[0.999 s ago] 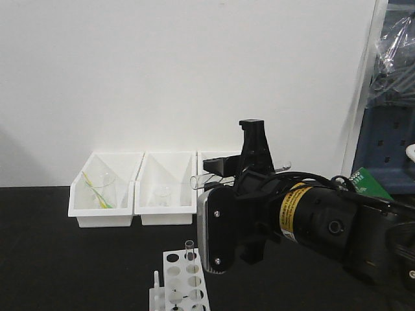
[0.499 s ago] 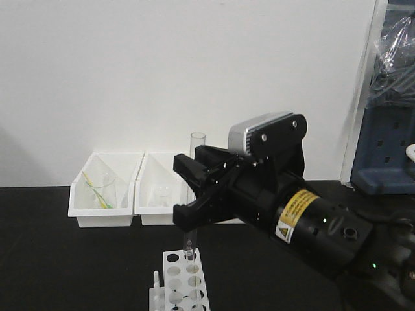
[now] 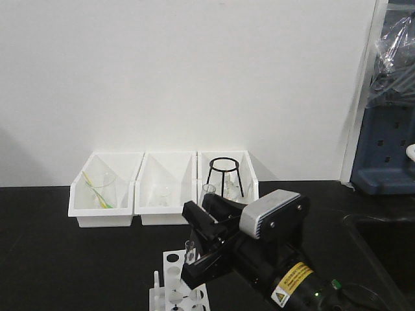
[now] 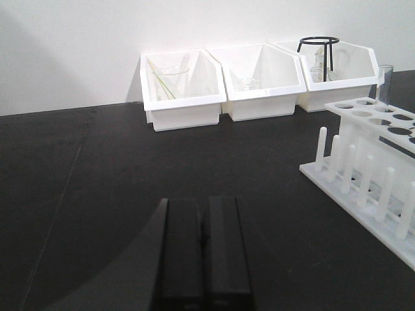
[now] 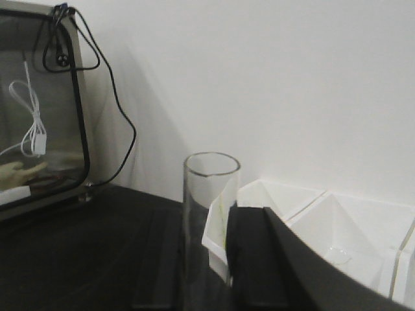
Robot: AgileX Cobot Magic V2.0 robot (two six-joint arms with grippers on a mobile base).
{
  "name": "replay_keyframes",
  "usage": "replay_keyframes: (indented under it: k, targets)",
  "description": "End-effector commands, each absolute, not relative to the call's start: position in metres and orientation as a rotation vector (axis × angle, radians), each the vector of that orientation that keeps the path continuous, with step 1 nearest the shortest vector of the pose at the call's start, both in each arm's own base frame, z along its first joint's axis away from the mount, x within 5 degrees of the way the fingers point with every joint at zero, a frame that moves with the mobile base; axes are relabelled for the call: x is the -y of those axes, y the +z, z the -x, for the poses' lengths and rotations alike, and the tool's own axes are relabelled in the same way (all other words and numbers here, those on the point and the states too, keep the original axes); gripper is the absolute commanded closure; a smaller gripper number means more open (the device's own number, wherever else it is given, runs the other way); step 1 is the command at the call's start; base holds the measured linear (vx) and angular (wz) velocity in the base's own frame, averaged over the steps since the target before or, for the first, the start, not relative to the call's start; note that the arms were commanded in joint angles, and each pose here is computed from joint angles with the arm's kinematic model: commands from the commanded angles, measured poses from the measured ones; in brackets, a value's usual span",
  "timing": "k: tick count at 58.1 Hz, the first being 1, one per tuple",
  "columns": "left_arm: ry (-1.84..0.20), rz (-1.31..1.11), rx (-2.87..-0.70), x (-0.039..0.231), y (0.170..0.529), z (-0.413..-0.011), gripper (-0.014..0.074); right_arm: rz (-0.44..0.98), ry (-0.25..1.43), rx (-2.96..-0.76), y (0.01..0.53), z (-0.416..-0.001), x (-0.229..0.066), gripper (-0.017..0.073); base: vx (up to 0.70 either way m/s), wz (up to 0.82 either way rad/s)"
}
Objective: Flip and reinsert test tube from rack
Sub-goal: 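Lower the test tube into a rack hole with the right gripper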
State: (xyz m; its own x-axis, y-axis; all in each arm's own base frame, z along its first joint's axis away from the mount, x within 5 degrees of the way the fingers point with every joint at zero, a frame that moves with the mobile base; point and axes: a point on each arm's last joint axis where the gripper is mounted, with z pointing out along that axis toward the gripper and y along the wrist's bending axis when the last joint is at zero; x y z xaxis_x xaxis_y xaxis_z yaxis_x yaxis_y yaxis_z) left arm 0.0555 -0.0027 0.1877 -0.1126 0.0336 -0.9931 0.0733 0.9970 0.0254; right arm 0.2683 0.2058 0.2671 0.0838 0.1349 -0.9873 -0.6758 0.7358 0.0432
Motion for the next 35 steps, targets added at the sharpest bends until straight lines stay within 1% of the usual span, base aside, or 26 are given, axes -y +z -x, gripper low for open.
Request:
replay_keyframes:
  k: [1, 22, 35]
  targets:
    - [-0.058, -0.075, -1.597, 0.004, 0.196, -0.055, 0.0601, 0.511, 0.656, -1.217, 0.287, -0.268, -0.208, 0.0570, 0.00, 0.00]
    - [-0.058, -0.075, -1.597, 0.004, 0.196, -0.055, 0.0601, 0.528, 0.653, -1.243, 0.272, -0.288, -0.223, 0.0570, 0.00, 0.00]
    - [-0.058, -0.075, -1.597, 0.004, 0.196, -0.055, 0.0601, 0.536, 0.655, -1.292, 0.254, -0.293, -0.227, 0.0570, 0.00, 0.00]
